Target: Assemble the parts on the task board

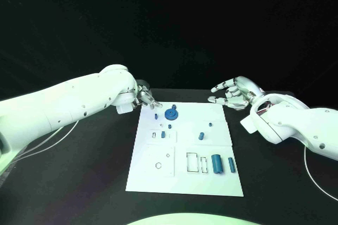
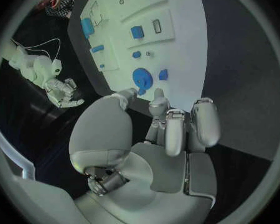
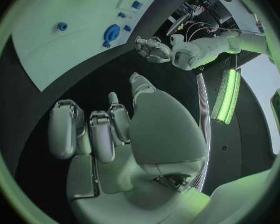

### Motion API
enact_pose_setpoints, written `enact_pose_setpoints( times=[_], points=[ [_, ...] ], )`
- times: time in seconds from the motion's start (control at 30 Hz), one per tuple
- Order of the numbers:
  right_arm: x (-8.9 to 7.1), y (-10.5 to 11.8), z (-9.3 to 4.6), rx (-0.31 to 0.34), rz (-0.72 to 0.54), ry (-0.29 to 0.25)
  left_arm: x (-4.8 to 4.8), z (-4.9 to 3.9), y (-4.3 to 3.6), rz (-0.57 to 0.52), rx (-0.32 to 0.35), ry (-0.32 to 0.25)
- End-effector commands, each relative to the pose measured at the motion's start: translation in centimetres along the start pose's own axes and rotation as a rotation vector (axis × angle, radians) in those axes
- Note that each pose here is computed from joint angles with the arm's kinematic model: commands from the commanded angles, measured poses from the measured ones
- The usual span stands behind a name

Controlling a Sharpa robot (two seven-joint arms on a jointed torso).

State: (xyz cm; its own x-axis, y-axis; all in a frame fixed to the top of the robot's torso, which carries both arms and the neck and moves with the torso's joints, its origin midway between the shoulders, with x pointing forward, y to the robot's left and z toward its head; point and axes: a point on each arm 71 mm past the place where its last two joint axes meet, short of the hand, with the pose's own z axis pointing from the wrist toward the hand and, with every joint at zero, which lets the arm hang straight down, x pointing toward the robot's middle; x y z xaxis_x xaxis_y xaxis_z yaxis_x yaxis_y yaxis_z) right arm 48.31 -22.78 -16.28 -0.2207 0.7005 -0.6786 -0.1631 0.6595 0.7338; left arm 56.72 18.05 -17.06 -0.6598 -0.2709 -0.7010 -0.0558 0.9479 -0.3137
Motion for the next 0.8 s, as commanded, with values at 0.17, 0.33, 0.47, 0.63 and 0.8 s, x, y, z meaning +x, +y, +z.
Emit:
enact_pose_setpoints(
  times=[0.17,0.33,0.47,0.63,0.8],
  points=[
    [0.2,0.3,0.0,-0.022,-0.009,0.007,0.97,1.44,0.42,0.003,-0.026,0.046],
    [0.2,0.3,0.1,-0.024,-0.009,0.008,1.4,2.18,0.68,-0.017,-0.04,0.051],
    [0.3,0.3,0.1,-0.025,-0.009,0.009,1.62,2.6,0.77,-0.028,-0.047,0.057],
    [0.3,0.3,0.1,-0.025,-0.009,0.009,1.79,2.84,0.84,-0.031,-0.052,0.068],
    [0.3,0.3,0.1,-0.025,-0.009,0.009,2.0,2.97,0.88,-0.027,-0.055,0.084]
  ],
)
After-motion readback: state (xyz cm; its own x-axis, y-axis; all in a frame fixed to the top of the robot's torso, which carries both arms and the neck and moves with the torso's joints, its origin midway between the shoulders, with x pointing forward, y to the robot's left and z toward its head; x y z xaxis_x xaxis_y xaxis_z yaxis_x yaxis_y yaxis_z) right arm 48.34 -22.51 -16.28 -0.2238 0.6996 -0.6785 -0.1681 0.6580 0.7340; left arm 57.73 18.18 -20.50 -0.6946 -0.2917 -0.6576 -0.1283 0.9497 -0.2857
